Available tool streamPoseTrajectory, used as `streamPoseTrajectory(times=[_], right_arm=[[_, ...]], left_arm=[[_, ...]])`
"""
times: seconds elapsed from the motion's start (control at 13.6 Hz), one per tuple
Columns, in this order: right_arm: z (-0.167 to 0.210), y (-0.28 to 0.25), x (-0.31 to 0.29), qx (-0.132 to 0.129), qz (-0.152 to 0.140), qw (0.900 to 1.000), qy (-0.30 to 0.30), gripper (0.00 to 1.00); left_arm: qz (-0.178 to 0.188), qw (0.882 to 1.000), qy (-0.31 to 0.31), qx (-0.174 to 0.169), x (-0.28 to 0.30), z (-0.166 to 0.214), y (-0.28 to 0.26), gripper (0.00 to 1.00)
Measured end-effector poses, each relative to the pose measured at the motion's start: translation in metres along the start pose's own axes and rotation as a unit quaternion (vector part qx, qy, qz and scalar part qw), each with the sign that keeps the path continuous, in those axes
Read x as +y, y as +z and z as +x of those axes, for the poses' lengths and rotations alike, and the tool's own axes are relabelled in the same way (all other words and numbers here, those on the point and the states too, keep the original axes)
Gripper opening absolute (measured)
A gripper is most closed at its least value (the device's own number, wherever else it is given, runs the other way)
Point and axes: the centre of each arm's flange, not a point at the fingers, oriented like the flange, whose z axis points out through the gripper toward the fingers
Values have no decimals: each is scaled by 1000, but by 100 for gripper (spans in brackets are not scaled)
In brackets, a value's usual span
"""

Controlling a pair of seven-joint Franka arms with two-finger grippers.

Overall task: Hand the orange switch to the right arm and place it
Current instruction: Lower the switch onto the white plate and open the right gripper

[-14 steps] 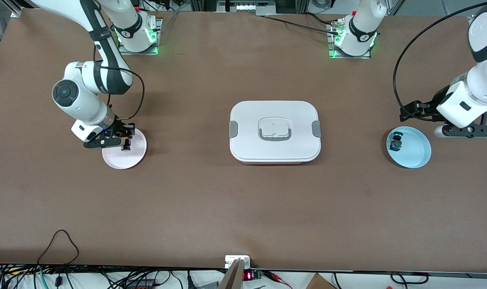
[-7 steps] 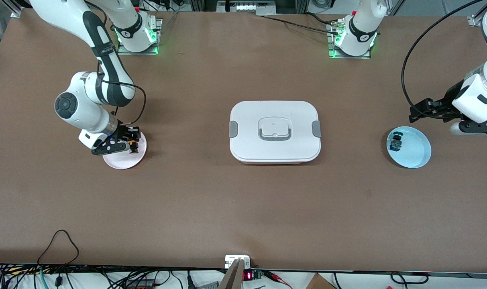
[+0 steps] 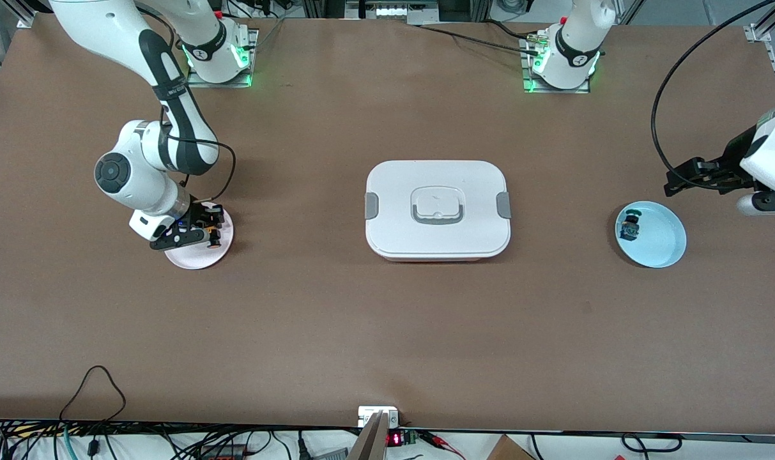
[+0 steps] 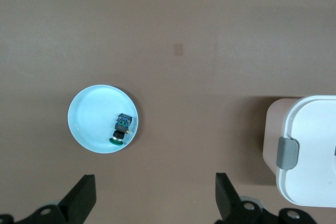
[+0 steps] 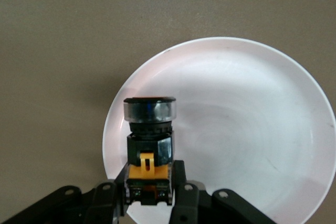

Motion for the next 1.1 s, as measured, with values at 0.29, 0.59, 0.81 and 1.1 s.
streamPoseTrajectory(times=[0.29, 0.59, 0.81, 1.1], right_arm=[[-1, 15, 5, 1, -9, 1000, -1, 33], [-3, 16, 18, -1, -9, 1000, 10, 33], [-4, 16, 23, -1, -9, 1000, 15, 37], [5, 2, 23, 12, -5, 1000, 21, 64]], left_arm=[[-4, 1000, 13, 5, 13, -3, -6, 100], [-4, 1000, 11, 6, 11, -4, -8, 100], [-5, 1000, 13, 11, 12, -6, -12, 100], [-5, 1000, 11, 14, 11, -6, -15, 100]])
